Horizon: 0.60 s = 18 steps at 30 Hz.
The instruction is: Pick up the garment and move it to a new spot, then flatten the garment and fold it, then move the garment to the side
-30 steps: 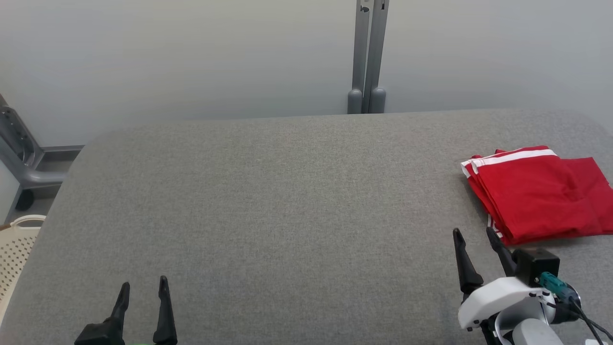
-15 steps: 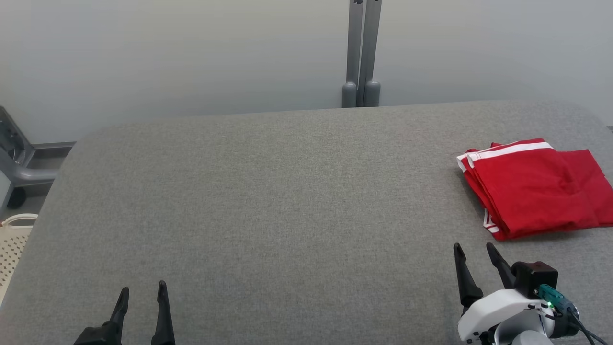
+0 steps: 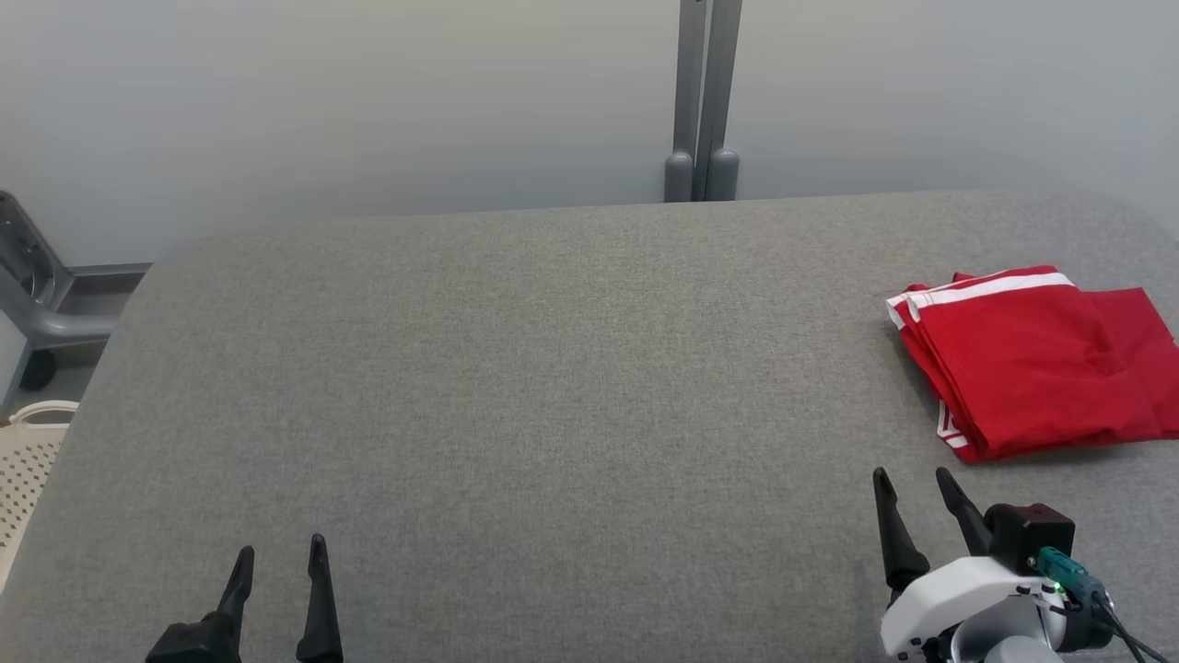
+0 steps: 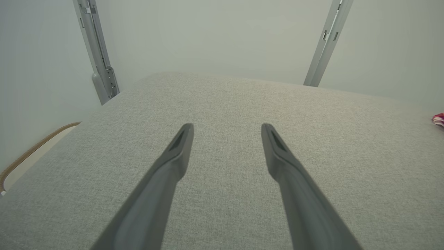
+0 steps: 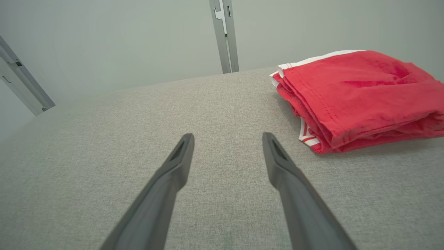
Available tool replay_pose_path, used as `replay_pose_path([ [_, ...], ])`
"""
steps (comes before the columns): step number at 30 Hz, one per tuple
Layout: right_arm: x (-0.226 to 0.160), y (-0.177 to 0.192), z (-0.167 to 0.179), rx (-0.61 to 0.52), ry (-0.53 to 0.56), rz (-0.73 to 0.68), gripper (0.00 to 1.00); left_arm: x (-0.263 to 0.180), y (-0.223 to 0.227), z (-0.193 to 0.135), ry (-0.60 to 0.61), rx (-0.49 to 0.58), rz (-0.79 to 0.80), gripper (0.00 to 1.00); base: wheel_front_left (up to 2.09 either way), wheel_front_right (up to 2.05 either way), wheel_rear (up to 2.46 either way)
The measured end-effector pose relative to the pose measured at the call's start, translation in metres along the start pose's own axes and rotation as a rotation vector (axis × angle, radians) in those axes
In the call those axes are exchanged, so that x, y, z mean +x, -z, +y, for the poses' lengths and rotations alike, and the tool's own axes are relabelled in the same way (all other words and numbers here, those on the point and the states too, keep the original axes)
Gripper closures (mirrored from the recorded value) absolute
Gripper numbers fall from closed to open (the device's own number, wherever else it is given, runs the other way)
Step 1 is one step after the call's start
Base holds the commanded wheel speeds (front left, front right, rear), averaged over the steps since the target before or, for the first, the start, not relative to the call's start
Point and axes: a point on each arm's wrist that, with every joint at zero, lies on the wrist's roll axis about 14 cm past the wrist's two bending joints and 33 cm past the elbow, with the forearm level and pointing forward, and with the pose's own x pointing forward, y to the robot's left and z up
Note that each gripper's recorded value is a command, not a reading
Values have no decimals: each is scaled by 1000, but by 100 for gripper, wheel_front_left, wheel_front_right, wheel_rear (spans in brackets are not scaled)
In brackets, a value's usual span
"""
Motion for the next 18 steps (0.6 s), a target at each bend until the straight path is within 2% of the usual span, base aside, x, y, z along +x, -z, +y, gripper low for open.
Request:
replay_pose_path([
  [9,2,3,5,7,-13,10,0,-2,3,2,-6,0,8,0,0,0,0],
  [10,2,3,5,7,-15,10,100,-2,3,2,-6,-2,9,100,0,0,0],
  [15,-9,26,3,19,-1,78,100,-12,24,6,-21,-9,80,100,0,0,0],
  [18,-11,29,-1,66,23,96,100,-12,28,9,-39,-53,102,100,0,0,0],
])
